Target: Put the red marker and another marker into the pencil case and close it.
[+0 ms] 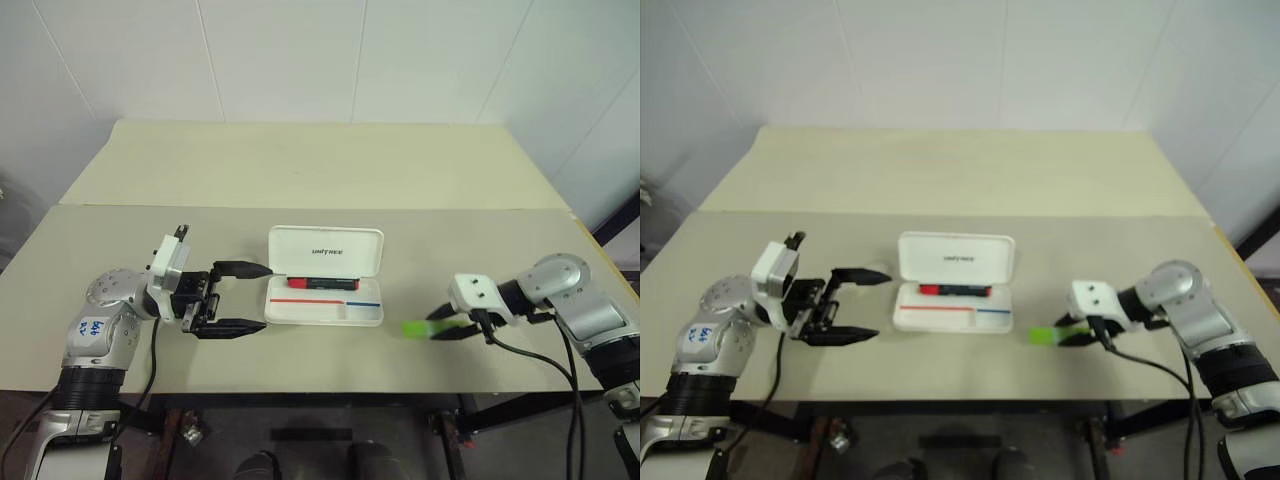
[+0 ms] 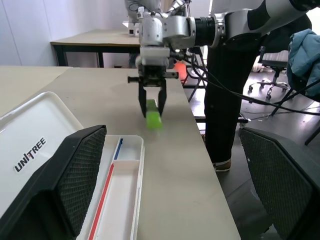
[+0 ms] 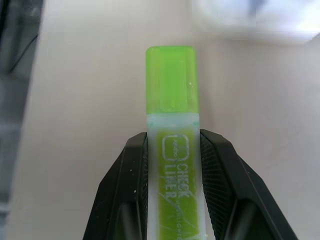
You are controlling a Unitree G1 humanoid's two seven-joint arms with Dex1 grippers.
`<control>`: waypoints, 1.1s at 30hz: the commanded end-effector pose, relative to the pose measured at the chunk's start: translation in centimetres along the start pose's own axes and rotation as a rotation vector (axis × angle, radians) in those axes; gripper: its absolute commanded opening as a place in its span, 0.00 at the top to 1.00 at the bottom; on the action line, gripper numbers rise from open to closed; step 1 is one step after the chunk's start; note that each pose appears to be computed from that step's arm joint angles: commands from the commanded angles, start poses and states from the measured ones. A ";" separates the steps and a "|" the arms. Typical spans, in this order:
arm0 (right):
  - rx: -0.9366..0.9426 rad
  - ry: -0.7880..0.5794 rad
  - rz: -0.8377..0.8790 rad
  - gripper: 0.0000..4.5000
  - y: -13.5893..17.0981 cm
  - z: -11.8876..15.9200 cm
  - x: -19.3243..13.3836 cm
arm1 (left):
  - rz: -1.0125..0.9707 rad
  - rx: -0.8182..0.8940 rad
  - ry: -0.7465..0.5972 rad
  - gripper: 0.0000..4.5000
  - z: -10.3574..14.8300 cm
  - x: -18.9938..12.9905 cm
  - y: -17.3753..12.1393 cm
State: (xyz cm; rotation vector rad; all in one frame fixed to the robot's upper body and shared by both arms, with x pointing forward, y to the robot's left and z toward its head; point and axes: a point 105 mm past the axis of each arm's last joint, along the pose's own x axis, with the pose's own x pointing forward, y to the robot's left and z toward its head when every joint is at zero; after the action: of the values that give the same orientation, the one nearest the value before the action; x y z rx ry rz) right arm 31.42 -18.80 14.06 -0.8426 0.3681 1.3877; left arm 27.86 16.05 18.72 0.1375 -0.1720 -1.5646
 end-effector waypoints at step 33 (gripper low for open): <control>-0.133 -0.150 -0.089 0.76 -0.9 17.3 11.1 | 0.075 0.008 0.076 0.00 -0.5 -3.0 0.1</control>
State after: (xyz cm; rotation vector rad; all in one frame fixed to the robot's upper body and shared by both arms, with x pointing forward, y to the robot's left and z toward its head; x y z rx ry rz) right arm 30.01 0.72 17.72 -0.8032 0.1682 1.4054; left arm 28.55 18.78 17.69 0.1566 -0.1040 -1.4697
